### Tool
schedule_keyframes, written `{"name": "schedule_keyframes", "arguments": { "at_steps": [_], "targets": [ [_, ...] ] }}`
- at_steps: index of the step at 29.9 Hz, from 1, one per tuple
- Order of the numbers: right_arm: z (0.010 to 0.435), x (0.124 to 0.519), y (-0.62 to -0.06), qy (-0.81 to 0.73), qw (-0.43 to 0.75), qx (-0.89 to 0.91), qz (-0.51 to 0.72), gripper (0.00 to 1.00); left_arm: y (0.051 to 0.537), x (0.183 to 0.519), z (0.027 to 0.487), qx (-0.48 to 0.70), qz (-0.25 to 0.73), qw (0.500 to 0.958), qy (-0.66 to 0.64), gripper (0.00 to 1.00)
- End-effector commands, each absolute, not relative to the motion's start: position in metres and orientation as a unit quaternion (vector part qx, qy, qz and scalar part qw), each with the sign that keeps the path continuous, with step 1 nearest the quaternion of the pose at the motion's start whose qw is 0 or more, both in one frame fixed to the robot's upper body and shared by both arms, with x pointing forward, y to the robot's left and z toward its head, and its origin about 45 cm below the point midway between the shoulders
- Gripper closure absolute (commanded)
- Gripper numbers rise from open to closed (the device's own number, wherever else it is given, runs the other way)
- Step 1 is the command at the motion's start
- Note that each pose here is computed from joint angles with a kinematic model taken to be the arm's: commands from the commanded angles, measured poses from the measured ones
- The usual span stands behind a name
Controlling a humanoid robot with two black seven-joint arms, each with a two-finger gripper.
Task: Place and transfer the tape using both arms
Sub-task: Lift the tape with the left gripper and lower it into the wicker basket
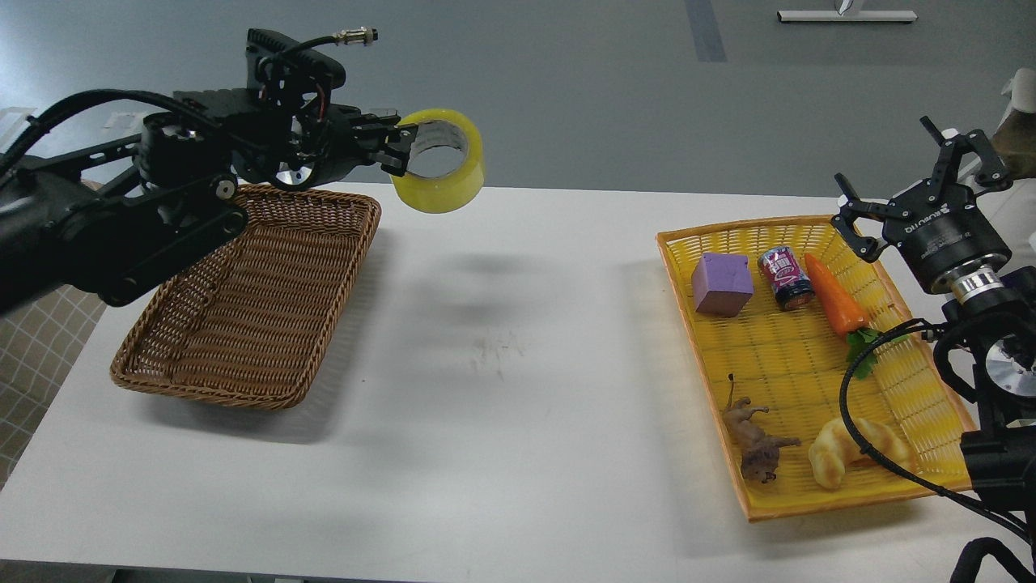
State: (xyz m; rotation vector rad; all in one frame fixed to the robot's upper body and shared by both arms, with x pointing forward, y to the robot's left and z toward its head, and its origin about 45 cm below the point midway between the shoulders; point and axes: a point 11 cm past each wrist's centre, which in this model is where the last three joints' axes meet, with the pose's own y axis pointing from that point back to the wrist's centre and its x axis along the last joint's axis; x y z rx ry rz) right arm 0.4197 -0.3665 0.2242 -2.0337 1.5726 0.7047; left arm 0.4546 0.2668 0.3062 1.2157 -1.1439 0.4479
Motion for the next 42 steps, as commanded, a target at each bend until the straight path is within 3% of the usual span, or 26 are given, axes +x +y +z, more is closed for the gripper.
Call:
{"name": "schedule_keyframes", "arguments": {
  "at_steps": [1,8,22,42],
  "targets": [
    [0.224,0.420,-0.366,0.573,0.236,-0.741,0.258,0.00,0.289,0.449,0.306,0.549,0.197,0.642,-0.498,1.00],
    [0.224,0.420,-0.366,0.573,0.236,-0.741,0.257,0.00,0.337,0.438,0.314,0.569,0.207,0.625,-0.493,1.00],
    [0.220,0.417,-0.367,0.575,0.234,-0.739,0.261,0.00,0.412,0.396,0.274,0.618,0.195,0.626,-0.434,1.00],
    [0.219,0.417,-0.367,0.575,0.233,-0.739,0.262,0.00,0.442,0.361,0.220,0.633,0.188,0.639,-0.394,1.00]
  ]
}}
